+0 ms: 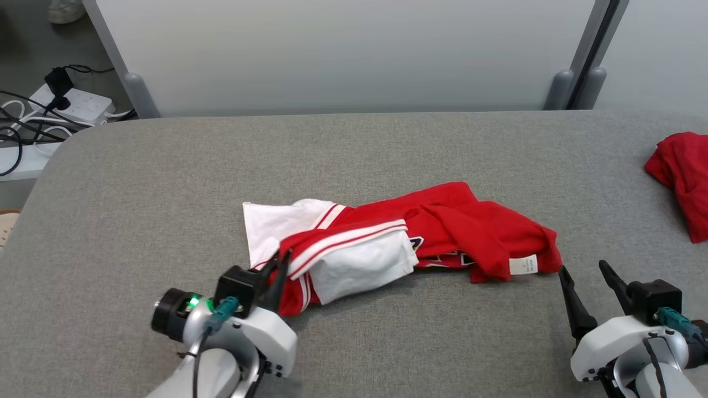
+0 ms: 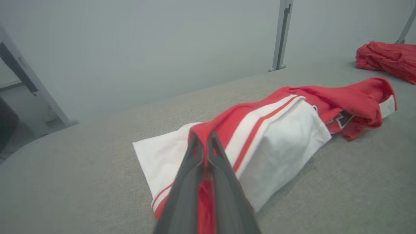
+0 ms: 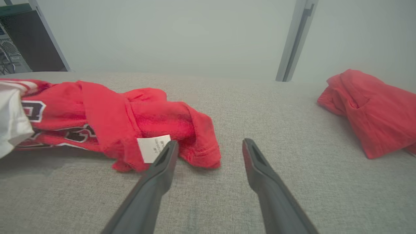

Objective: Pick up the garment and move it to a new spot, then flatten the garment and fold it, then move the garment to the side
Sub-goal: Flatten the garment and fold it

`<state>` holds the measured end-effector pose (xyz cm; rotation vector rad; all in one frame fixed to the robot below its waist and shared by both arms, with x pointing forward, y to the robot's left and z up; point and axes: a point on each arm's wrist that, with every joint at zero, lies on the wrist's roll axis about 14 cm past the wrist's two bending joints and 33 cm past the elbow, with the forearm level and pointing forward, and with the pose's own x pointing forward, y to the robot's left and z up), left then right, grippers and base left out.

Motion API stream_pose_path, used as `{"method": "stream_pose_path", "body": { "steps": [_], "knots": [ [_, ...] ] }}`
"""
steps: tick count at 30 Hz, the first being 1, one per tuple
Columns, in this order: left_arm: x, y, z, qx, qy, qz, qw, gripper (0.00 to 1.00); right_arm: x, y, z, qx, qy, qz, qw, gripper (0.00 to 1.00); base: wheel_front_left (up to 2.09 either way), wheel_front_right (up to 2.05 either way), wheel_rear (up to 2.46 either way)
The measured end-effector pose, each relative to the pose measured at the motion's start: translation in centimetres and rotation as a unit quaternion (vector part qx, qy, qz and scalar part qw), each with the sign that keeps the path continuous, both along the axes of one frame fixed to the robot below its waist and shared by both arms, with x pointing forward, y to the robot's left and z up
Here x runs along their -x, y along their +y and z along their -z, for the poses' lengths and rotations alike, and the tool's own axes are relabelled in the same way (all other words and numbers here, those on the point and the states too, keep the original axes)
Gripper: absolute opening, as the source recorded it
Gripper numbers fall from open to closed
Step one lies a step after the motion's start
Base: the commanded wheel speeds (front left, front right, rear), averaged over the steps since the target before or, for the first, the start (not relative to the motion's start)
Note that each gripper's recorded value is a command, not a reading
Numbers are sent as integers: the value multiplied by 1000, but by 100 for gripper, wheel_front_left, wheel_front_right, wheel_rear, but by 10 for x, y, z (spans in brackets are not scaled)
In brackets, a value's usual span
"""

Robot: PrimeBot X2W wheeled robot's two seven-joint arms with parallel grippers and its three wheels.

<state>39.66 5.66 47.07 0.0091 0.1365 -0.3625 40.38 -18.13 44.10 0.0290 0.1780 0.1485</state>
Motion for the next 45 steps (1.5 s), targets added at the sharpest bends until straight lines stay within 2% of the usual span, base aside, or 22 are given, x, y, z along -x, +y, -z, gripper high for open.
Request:
{"method": "stream_pose_path", "body": {
  "steps": [4, 7, 13, 19, 27, 38, 39, 41, 42, 45],
  "knots": [
    [-6, 36, -12, -26, -13, -33, 999, 0, 3, 4, 1, -3, 1, -3, 1000, 100, 0, 0, 0],
    [-5, 57, -5, -50, 7, -48, 998, 0, 5, 6, 2, -5, 3, -4, 1000, 100, 0, 0, 0],
    [-11, 83, 6, -80, 31, -73, 994, 0, 8, 11, 11, -6, 16, -10, 1000, 100, 0, 0, 0],
    [-15, 78, 16, -68, 47, -74, 994, 0, 20, 64, 26, -24, 41, -89, 995, 100, 0, 0, 0],
    [-20, 83, 12, -59, 40, -87, 994, 0, 12, 131, 22, -11, 41, -211, 977, 100, 0, 0, 0],
    [-14, 90, 4, -46, 34, -101, 993, 0, -2, 163, 47, 29, 90, -270, 958, 100, 0, 0, 0],
    [-15, 91, 2, -46, 30, -101, 993, 0, -4, 167, 47, 29, 90, -274, 957, 81, 0, 0, 0],
    [-17, 90, -1, -42, 23, -102, 994, 0, -11, 172, 44, 31, 86, -280, 956, 15, 0, 0, 0],
    [-18, 90, -2, -41, 21, -103, 994, 0, -15, 174, 41, 32, 82, -281, 956, 0, 0, 0, 0],
    [-20, 90, -10, -38, 2, -102, 994, 0, -31, 172, 26, 20, 62, -269, 961, 0, 0, 0, 0]
  ]
}}
